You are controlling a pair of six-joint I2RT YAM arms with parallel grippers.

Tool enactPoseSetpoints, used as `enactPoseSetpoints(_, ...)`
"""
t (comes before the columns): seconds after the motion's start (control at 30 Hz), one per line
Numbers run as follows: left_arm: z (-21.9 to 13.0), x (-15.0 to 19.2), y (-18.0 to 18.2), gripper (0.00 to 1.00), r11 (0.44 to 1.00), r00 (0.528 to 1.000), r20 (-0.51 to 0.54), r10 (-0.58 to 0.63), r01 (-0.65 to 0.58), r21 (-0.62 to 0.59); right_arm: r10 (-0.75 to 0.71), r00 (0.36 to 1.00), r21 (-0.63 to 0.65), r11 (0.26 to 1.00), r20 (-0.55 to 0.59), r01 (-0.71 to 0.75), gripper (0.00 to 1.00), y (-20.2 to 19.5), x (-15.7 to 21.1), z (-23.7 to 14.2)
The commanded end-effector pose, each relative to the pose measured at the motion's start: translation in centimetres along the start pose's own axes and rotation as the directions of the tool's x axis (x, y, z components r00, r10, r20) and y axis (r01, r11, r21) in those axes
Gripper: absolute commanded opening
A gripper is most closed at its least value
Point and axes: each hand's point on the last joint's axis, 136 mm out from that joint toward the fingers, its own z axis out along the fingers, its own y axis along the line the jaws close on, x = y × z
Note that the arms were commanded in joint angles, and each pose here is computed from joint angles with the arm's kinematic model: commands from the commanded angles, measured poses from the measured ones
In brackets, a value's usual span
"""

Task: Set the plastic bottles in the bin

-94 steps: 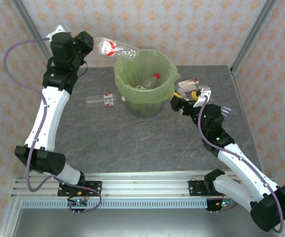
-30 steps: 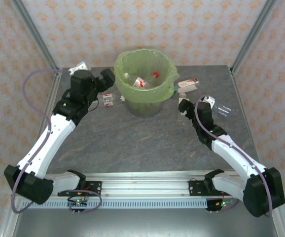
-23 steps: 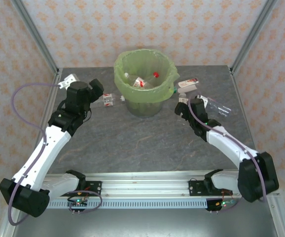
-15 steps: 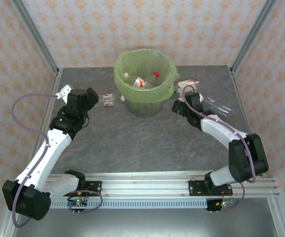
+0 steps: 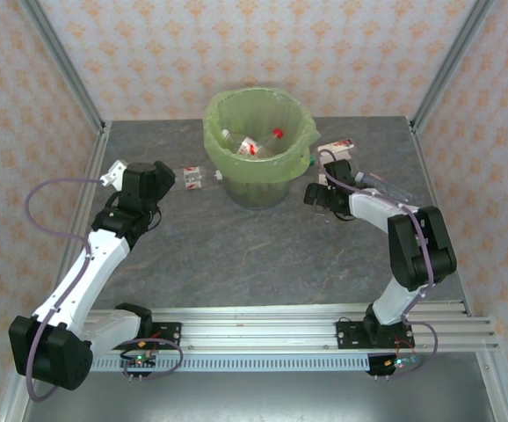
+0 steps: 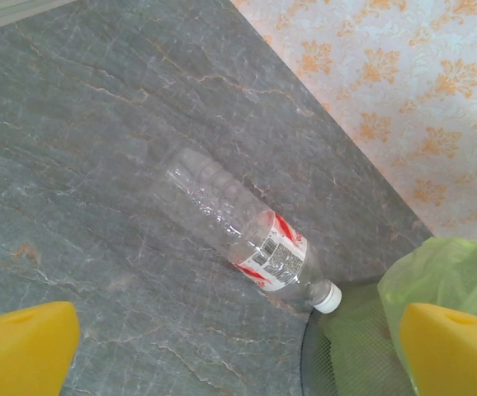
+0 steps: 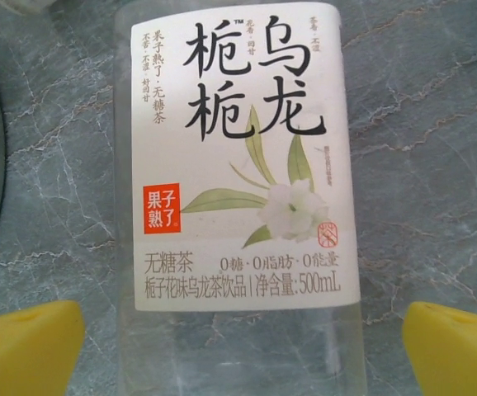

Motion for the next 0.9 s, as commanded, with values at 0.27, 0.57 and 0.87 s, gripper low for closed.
enactPoseSetpoints(0.27,0.5,-0.8,-2.0,1.00,0.999,1.000,-0.003,-0.019,0.019,0.034,-0.051,0.997,0.086,0.995,-0.066,0.056,0.95,-1.1,0.2,0.7)
enactPoseSetpoints(0.57,0.1,-0.6,-0.7,1.00,0.999,0.999,0.012,-0.031,0.031,0.011,-0.060,0.995,0.126,0.990,-0.078,0.069,0.88,-1.4,-0.3,1.1)
enactPoseSetpoints(0.87,0.5,0.0,-0.9,1.00,1.000,1.000,-0.024,-0.009,0.009,0.002,-0.031,0.996,0.136,0.990,-0.084,0.042,0.83,-1.6,0.1,1.9)
